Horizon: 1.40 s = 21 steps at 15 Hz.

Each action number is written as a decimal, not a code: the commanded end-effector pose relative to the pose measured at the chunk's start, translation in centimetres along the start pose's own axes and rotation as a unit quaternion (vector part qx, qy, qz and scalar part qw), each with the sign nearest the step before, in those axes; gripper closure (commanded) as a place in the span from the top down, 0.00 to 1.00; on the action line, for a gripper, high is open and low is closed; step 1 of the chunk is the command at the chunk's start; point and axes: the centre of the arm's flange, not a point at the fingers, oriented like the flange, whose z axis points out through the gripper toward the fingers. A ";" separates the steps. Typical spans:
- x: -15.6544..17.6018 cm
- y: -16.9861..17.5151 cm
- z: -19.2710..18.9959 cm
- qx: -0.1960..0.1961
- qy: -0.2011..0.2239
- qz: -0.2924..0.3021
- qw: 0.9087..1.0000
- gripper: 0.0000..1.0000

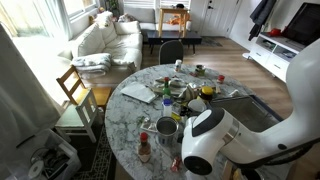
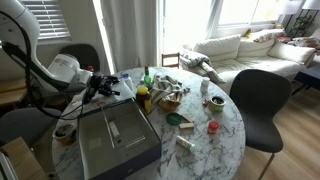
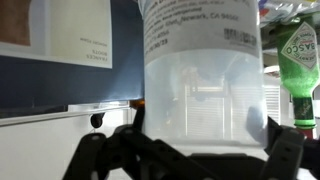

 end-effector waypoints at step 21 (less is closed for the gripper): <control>6.7 3.8 -1.0 0.000 -0.319 -0.021 0.948 1.00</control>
